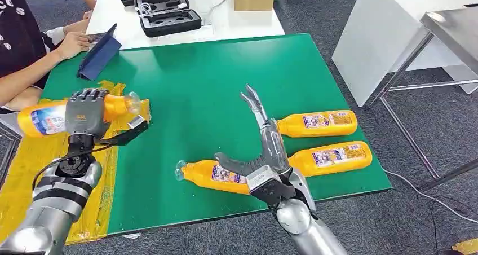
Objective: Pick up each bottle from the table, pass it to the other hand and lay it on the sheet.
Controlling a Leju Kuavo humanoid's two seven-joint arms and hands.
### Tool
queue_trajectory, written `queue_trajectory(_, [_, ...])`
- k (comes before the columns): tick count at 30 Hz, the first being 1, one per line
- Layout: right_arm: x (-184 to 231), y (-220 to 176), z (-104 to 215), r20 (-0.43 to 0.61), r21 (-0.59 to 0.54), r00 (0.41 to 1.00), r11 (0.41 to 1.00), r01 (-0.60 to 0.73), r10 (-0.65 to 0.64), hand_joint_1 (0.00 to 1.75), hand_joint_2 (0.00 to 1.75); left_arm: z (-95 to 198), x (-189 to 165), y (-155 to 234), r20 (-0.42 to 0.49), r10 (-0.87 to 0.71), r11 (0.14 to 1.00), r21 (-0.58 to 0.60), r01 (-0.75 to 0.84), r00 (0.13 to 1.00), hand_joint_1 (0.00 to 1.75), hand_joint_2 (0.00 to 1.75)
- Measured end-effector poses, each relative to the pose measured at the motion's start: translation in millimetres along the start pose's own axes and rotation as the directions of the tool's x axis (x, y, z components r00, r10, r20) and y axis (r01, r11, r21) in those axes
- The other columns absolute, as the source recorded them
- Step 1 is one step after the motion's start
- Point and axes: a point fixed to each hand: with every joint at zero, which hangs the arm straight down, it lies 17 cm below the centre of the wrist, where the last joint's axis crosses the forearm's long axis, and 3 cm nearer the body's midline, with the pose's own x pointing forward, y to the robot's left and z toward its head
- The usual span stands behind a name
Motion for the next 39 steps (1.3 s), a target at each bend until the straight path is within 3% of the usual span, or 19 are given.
queue_trajectory(6, [-16,8,18,-0.065,0.042,0.998,0.999,-0.009,0.012,0.0,1.75,24,-33,-60,-0.029,-0.12,0.972,-0.205,0.111,0.992,1.75,1.75])
queue_trajectory(11, [-31,18,29,-0.118,0.116,0.987,0.988,-0.099,0.113,0.0,1.75,47,-38,-99,-0.041,-0.026,0.929,-0.37,0.009,0.999,1.75,1.75])
queue_trajectory(12, [-33,18,30,-0.123,0.122,0.985,0.986,-0.11,0.125,0.0,1.75,50,-38,-102,-0.05,-0.016,0.923,-0.385,-0.004,0.999,1.5,1.75])
queue_trajectory(13, [-34,18,31,-0.125,0.125,0.984,0.986,-0.115,0.13,0.0,1.75,53,-39,-105,-0.053,-0.013,0.92,-0.393,-0.009,0.999,1.43,1.75])
queue_trajectory(14, [-35,18,31,-0.126,0.128,0.983,0.984,-0.121,0.137,0.0,1.75,55,-39,-107,-0.056,-0.009,0.916,-0.4,-0.014,0.998,0.98,1.75])
queue_trajectory(17, [-42,20,34,-0.127,0.163,0.963,0.962,-0.217,0.238,0.0,1.75,60,-38,-115,-0.077,0.019,0.898,-0.437,-0.051,0.997,0.91,1.75])
queue_trajectory(18, [-46,22,36,-0.127,0.184,0.95,0.948,-0.261,0.286,0.0,1.75,62,-37,-116,-0.087,0.036,0.893,-0.445,-0.071,0.996,0.31,1.75])
queue_trajectory(19, [-49,24,38,-0.123,0.204,0.937,0.933,-0.297,0.326,0.0,1.75,63,-35,-118,-0.097,0.056,0.889,-0.449,-0.094,0.994,0.0,1.75])
queue_trajectory(22, [-61,31,41,-0.119,0.255,0.894,0.884,-0.392,0.431,0.0,1.75,67,-30,-120,-0.133,0.116,0.877,-0.45,-0.165,0.984,0.0,1.75])
queue_trajectory(27, [-93,39,52,-0.103,0.361,0.763,0.738,-0.569,0.638,0.0,1.75,78,-20,-119,-0.215,0.283,0.847,-0.401,-0.349,0.935,0.0,1.75])
queue_trajectory(34, [-111,50,63,-0.089,0.425,0.732,0.69,-0.585,0.675,0.0,1.75,87,-20,-114,-0.261,0.367,0.826,-0.348,-0.442,0.893,0.0,1.75])
queue_trajectory(39, [-125,58,75,-0.087,0.495,0.707,0.646,-0.581,0.702,0.0,1.75,85,-14,-93,-0.289,0.543,0.761,-0.227,-0.608,0.788,0.0,1.75])
